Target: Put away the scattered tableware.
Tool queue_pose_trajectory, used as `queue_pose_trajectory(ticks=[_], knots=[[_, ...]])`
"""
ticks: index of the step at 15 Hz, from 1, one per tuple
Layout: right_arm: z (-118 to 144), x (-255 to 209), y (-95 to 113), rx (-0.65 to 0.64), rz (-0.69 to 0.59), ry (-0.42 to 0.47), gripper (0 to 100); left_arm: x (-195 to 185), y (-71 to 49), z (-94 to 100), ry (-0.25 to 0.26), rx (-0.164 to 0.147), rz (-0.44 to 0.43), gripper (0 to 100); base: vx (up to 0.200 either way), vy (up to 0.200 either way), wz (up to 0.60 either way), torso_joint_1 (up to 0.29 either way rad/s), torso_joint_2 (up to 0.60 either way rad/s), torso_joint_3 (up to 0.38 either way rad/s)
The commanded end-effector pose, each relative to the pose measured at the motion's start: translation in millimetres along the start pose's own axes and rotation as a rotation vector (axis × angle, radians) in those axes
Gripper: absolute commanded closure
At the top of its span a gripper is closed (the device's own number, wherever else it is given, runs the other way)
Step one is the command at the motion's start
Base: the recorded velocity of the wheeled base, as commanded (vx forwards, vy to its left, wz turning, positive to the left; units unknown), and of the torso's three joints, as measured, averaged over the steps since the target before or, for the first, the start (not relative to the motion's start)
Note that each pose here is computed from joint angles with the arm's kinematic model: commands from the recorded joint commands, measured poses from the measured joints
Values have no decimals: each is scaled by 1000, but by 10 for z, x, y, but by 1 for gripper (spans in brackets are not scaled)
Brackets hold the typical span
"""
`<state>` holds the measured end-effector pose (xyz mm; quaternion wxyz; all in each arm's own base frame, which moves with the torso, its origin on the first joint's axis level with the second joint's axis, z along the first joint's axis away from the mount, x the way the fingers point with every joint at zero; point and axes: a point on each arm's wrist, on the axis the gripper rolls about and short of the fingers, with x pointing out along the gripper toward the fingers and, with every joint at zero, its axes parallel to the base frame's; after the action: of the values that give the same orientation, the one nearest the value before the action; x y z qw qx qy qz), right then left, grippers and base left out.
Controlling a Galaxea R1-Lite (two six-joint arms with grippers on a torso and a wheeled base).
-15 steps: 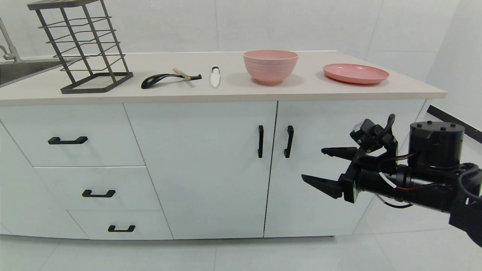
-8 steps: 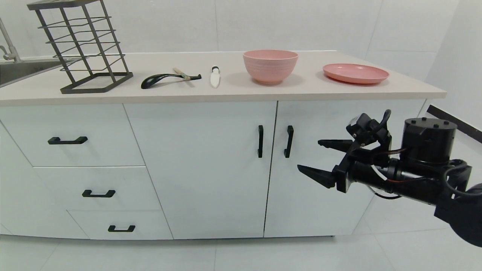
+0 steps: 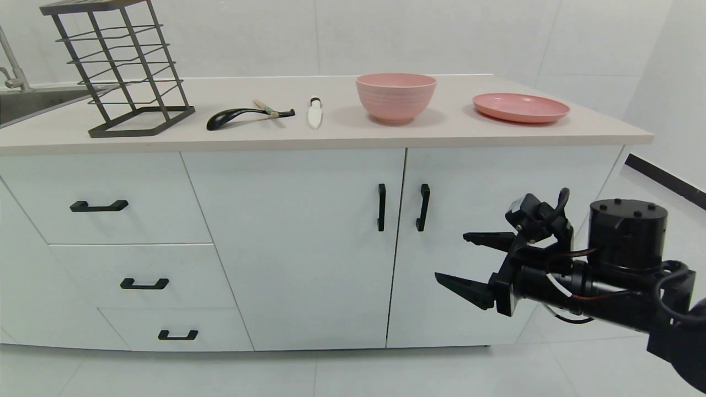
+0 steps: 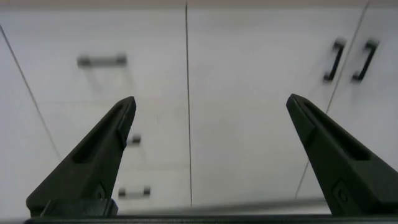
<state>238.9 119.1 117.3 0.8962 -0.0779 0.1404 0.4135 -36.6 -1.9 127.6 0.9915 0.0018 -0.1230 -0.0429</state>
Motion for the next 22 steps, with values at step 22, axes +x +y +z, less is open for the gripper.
queue_pose_trajectory(ticks=[22], knots=[[-25,-133,-60,-2,1,-41,0,1810,-919,-31,404,53,-927,0,0,0,0,0,0,0]])
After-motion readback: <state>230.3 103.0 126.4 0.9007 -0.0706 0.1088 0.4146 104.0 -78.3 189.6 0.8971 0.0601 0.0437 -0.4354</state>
